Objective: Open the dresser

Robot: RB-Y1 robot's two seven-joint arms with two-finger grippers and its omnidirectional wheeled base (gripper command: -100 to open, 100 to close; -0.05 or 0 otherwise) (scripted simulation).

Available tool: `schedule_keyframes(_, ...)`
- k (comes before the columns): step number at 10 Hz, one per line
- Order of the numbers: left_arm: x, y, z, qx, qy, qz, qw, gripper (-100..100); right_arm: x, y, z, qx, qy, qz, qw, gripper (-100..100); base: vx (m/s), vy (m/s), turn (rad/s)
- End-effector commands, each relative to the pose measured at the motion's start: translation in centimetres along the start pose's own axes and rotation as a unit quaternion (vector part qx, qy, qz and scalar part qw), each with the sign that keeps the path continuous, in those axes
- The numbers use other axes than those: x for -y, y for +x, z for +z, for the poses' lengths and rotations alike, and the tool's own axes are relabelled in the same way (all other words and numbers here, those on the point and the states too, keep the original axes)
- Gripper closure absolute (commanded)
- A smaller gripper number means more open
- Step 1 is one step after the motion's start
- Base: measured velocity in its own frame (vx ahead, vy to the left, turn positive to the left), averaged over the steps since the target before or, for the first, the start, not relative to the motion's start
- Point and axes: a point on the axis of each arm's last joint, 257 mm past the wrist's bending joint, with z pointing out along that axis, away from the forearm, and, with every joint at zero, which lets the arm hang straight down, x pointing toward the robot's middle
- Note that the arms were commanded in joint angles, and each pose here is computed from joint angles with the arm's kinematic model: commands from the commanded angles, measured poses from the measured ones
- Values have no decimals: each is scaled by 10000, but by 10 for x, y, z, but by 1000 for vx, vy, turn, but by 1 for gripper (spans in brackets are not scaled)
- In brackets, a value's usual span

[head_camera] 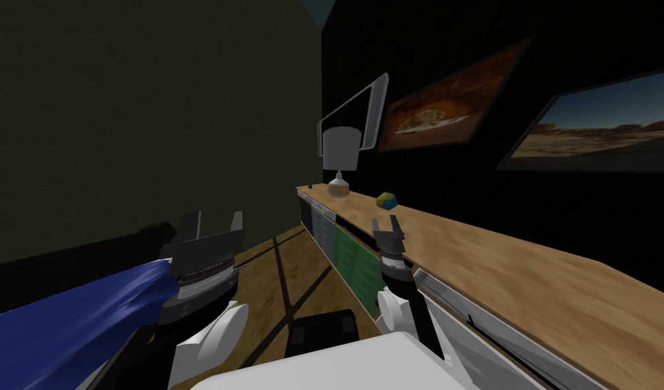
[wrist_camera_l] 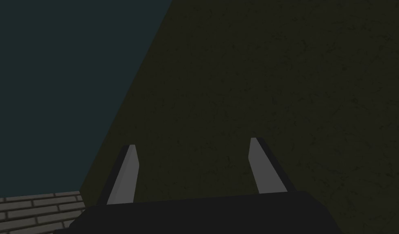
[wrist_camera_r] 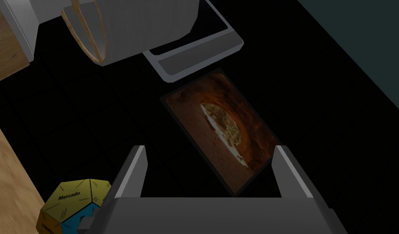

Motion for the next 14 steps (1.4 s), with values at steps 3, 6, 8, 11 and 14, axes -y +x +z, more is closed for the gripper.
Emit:
schedule_keyframes(3,0,0,0,0,1,0,10000,0,0,0,0,0,-1,0,10000,0,0,0,0)
schedule_keyframes(6,0,0,0,0,2,0,10000,0,0,0,0,0,-2,0,10000,0,0,0,0)
schedule_keyframes(8,0,0,0,0,2,0,10000,0,0,0,0,0,-2,0,10000,0,0,0,0)
schedule_keyframes(11,0,0,0,0,-1,0,10000,0,6,7,-1,-334,130,-370,9987,-100,18,17,-1)
schedule_keyframes(14,0,0,0,1,-1,0,10000,0,18,15,-5,-792,343,-1152,9896,-100,65,83,-8)
